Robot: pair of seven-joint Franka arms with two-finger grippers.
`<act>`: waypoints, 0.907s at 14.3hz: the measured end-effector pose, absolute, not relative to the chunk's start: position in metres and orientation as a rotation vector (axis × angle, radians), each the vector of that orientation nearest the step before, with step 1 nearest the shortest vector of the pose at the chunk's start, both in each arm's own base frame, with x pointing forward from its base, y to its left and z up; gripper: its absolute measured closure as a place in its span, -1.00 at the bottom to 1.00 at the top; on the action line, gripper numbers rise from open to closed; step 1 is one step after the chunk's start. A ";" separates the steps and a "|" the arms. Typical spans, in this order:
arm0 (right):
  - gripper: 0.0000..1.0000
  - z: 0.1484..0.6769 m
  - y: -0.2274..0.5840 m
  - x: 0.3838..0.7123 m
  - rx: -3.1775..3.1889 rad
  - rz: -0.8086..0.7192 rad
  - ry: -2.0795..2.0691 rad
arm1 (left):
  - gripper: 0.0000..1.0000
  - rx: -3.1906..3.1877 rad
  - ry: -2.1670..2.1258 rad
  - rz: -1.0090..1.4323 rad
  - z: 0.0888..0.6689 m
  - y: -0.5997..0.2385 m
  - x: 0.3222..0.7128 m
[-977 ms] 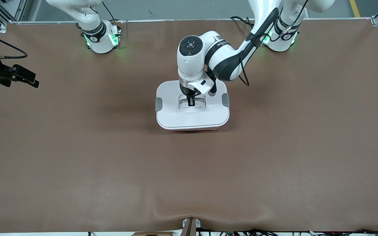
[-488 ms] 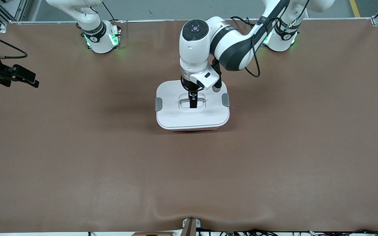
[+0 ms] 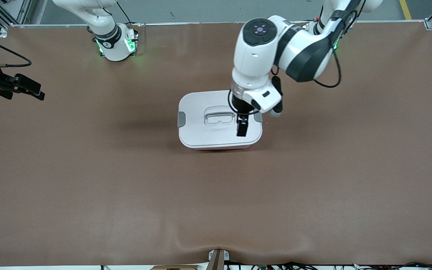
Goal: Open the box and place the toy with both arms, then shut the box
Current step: 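Open the left gripper and lift it off the lid handle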
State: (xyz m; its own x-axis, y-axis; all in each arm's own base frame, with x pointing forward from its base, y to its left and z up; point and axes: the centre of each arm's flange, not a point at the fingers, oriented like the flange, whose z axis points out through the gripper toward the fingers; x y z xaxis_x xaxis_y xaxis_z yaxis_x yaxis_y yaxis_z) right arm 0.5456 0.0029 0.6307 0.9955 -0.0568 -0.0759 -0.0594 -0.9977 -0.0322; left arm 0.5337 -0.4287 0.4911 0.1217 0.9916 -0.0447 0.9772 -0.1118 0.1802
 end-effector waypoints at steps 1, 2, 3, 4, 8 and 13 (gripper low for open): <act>-1.00 0.631 0.003 0.546 -3.104 0.117 0.090 | -1.00 2.246 1.946 0.140 0.496 -0.418 0.540; -1.00 0.631 0.003 0.546 -3.104 0.117 0.090 | -1.00 2.275 1.923 0.149 0.499 -0.408 0.546; -1.00 0.631 0.003 0.546 -3.104 0.117 0.090 | -1.00 2.311 1.900 0.154 0.500 -0.399 0.550; -1.00 0.631 0.003 0.546 -3.104 0.117 0.090 | -1.00 2.345 1.876 0.158 0.499 -0.392 0.553; -1.00 0.631 0.003 0.546 -3.104 0.117 0.090 | -1.00 2.438 1.810 0.162 0.497 -0.372 0.564; -1.00 0.631 0.003 0.546 -3.104 0.117 0.090 | -1.00 2.610 1.675 0.161 0.506 -0.316 0.585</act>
